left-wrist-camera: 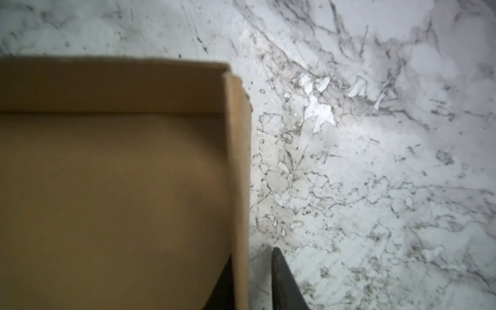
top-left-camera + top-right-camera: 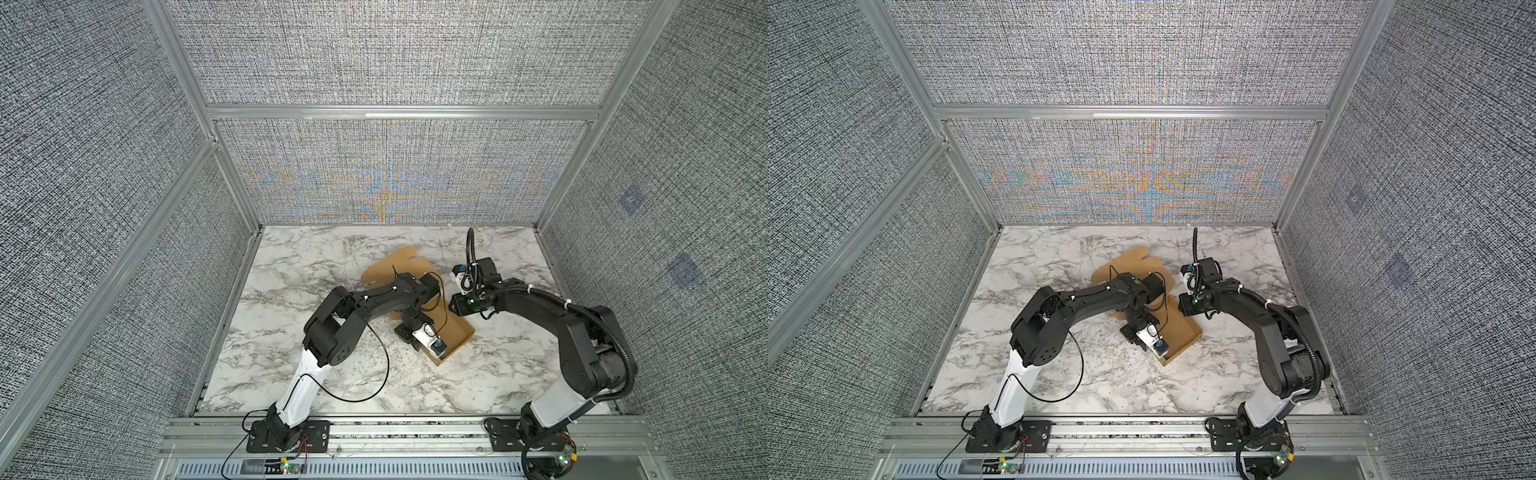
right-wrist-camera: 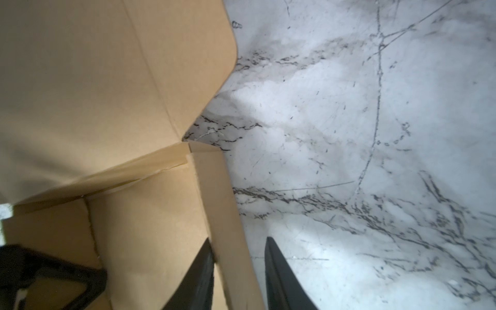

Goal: Assemble paper box
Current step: First fold the bottom flaps of a flat cardboard box at the center of the table.

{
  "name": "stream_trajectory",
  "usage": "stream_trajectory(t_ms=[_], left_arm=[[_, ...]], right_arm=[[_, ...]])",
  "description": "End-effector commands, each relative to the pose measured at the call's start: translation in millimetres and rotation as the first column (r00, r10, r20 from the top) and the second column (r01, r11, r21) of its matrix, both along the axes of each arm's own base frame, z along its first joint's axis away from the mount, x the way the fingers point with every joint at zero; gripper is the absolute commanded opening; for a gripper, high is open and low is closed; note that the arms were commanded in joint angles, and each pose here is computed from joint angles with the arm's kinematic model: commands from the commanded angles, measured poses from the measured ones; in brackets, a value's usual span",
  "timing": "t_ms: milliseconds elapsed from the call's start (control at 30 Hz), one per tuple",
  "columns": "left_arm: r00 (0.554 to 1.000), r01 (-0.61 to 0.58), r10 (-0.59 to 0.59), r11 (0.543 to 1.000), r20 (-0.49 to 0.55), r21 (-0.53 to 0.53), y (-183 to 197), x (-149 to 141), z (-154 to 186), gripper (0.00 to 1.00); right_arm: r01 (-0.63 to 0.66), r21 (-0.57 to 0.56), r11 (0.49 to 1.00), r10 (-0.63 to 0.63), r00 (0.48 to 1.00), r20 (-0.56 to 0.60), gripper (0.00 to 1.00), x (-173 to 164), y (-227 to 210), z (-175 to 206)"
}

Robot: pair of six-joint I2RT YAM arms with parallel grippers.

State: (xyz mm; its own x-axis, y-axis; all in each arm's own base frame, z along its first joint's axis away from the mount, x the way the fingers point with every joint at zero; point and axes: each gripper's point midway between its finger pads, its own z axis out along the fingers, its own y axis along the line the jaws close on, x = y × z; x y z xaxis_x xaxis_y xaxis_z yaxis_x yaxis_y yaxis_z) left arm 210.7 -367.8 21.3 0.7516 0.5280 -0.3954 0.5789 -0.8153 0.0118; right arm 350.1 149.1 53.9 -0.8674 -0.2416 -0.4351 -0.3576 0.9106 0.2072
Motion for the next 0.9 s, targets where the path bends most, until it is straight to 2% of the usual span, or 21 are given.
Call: stream_trajectory(t_ms=[0,167,533,633,733,867], left_arm=[[0.999,-0.008,0.009,1.0,-0.048,0.007,0,-8,2,0.26],[0.998,-0.007,0.006,1.0,-0.063,-0.011,-6,-14,5,0.3],[0.995,-0.039,0.036,0.999,-0.093,-0.029,-16,-19,-1,0.29],[0.994,-0.04,0.036,0.999,-0.104,-0.035,-18,-22,1,0.19],[0.993,-0.033,0.031,0.999,-0.111,-0.021,-16,-24,-3,0.02],[0.995,-0.007,0.006,1.0,-0.104,-0.009,-12,-25,-3,0.0]], right_arm=[[0.015,-0.018,1.0,-0.016,1.0,-0.003,0.33,1,-2,-7],[0.01,-0.024,1.0,-0.01,1.0,0.0,0.32,-2,2,-7],[0.033,-0.052,0.998,-0.033,0.999,0.01,0.29,-3,0,-5],[0.036,-0.05,0.998,-0.036,0.999,0.006,0.29,-6,0,-6],[0.04,-0.051,0.998,-0.039,0.999,0.012,0.29,-7,-1,-8],[0.049,-0.045,0.998,-0.048,0.999,0.01,0.28,-9,1,-7]])
